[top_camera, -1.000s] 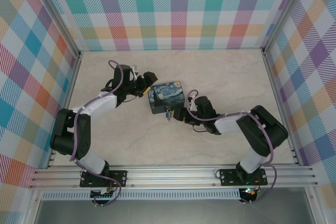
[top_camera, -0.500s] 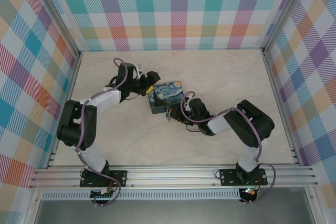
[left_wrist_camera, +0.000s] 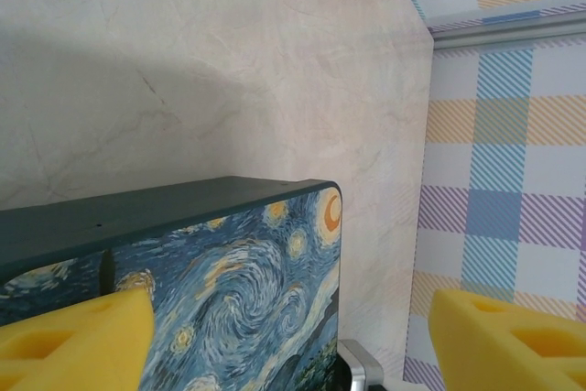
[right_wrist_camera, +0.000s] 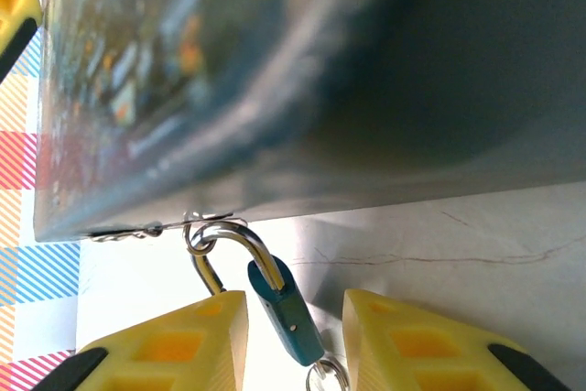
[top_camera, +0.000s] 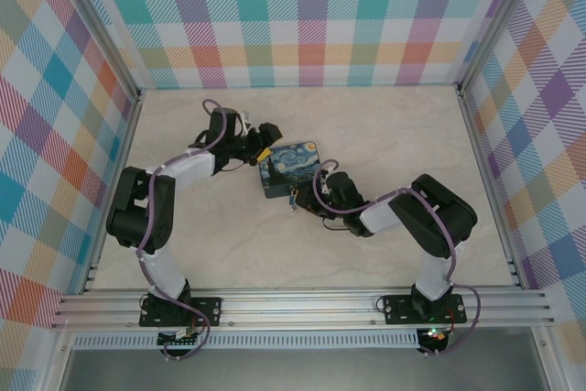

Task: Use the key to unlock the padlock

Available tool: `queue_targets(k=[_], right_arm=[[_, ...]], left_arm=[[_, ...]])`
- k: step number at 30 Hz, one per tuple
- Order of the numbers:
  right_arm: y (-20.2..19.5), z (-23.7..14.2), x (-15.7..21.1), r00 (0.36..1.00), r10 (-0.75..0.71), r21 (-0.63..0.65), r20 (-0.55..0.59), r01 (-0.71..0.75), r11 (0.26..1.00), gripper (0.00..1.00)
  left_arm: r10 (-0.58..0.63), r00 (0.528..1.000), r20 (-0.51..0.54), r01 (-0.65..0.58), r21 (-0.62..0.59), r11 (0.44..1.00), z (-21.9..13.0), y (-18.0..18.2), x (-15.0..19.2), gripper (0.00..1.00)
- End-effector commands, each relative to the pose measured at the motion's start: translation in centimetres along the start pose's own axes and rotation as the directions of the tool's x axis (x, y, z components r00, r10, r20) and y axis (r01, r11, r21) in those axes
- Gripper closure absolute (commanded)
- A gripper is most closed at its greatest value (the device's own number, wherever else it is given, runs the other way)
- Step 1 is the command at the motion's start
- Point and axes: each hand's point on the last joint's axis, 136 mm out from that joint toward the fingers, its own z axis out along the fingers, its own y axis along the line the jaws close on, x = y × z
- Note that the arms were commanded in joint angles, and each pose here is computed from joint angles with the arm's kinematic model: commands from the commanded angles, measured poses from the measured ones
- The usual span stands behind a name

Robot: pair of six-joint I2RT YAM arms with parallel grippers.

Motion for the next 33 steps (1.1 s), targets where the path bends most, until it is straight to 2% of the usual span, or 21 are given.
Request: queue_targets(k=[1,9,18,24,27,30,33], right_arm=[[-0.1,0.8,1.0,0.999,0.018,0.004,-0.035,-0.018,1.0,0.67],[0.6,1.0,1.3,0.999,0.013,-0.014,-0.043,-0.014,1.0,0.71],[1.3,1.4,1.7,0.999,0.014,-0.045,-0.045,-0.016,0.999,0.7],[1.4,1.5,1.8,1.0,0.009,-0.032,-0.02,-0.01,0.999,0.71],[1.5,1.3,1.2,1.0,0.007,-0.042,0.02,-0.006,0.999,0.76],[1.5,0.4,-0.5,0.998,-0.028,-0.026,0.059,0.03,0.999,0.72],[1.7,-0.4,-1.8,0.995,-0.059,-0.018,0.083,0.06,0.998,0.63]], left_arm=[[0.008,1.0,-0.013,-0.008,0.014,1.0,0.6,-0.2,0.0,0.21],[0.002,1.0,-0.017,-0.002,0.003,1.0,0.8,0.4,0.4,0.21],[-0.002,1.0,-0.016,0.002,-0.007,1.0,0.8,0.7,0.5,0.21],[-0.009,1.0,-0.016,0.009,-0.016,1.0,0.9,1.0,0.7,0.22],[-0.01,1.0,-0.021,0.01,-0.021,1.0,0.9,1.3,1.1,0.22],[-0.008,1.0,-0.01,0.008,-0.041,0.999,0.5,1.8,1.3,0.22],[-0.01,1.0,-0.004,0.01,-0.052,0.999,0.0,2.2,1.7,0.22]])
